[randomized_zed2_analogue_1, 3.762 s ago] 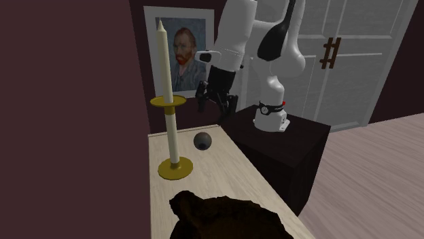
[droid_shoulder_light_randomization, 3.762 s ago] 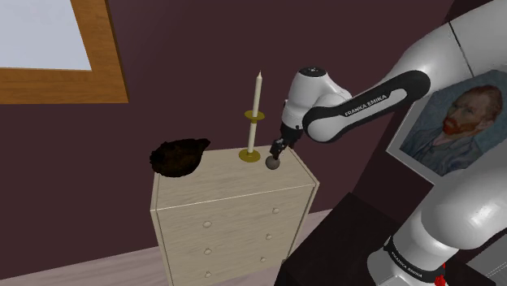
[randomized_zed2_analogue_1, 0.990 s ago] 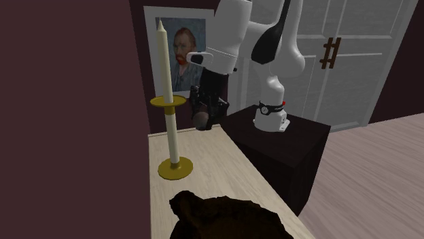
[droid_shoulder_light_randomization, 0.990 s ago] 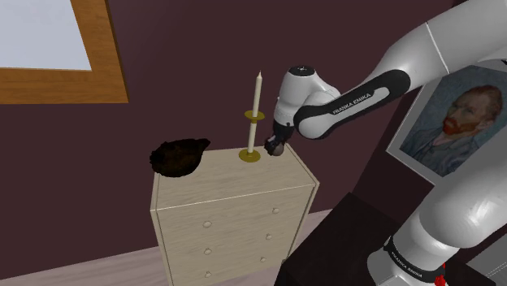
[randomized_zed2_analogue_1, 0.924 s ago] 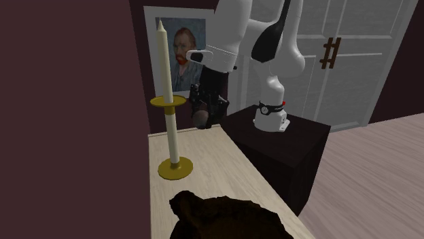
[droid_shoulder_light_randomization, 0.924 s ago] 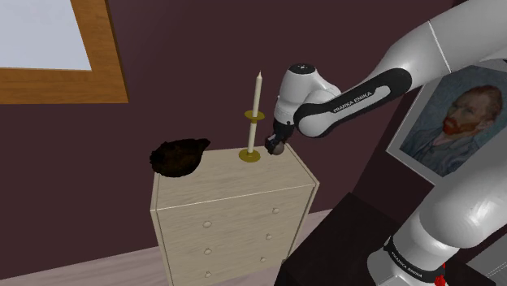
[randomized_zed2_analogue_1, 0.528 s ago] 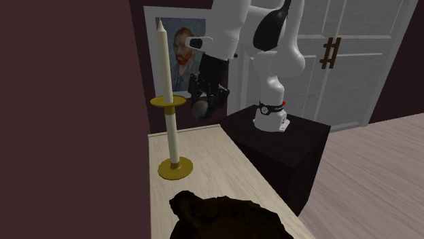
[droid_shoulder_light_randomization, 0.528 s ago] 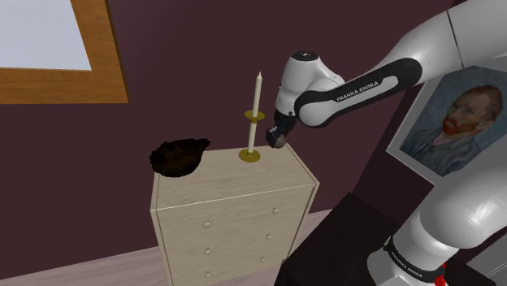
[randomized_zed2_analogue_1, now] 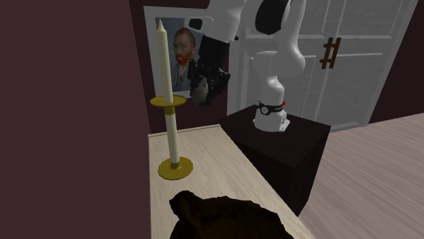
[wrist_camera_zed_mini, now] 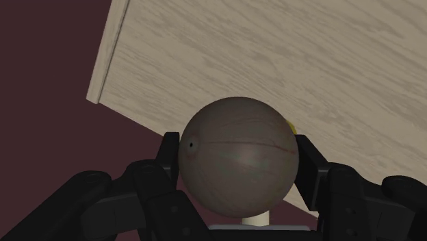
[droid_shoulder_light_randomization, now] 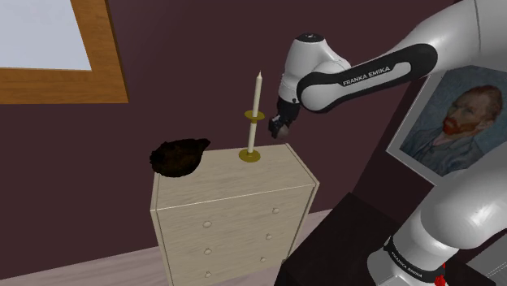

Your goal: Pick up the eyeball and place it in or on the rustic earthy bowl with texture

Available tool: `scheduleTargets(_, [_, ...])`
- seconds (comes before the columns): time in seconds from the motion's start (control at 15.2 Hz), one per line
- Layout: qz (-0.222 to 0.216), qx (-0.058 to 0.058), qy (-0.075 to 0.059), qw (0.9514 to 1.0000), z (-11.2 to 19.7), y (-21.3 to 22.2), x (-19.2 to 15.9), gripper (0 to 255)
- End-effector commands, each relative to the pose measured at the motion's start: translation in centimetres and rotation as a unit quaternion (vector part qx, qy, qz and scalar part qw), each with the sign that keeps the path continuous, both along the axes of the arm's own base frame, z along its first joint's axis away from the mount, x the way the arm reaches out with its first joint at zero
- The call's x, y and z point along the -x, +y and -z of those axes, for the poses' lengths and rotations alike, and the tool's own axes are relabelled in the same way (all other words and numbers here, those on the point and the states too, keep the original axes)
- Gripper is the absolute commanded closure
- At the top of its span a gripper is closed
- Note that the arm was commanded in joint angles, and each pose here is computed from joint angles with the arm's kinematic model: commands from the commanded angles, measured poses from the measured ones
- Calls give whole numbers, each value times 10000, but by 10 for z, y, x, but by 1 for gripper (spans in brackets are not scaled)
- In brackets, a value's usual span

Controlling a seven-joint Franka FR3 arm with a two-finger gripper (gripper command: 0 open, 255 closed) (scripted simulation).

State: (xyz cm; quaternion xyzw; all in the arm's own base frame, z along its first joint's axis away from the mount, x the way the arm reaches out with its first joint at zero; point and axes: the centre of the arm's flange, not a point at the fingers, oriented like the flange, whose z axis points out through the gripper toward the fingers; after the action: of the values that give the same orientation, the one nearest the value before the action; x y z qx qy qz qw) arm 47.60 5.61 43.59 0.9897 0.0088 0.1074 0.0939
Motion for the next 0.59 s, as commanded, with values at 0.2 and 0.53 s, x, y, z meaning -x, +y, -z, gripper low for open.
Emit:
scheduleTargets(0.2, [-1, -1, 1, 10000, -22, 0, 0, 255])
scheduleTargets(0.53, [0, -1, 1, 10000, -22, 54, -38, 255])
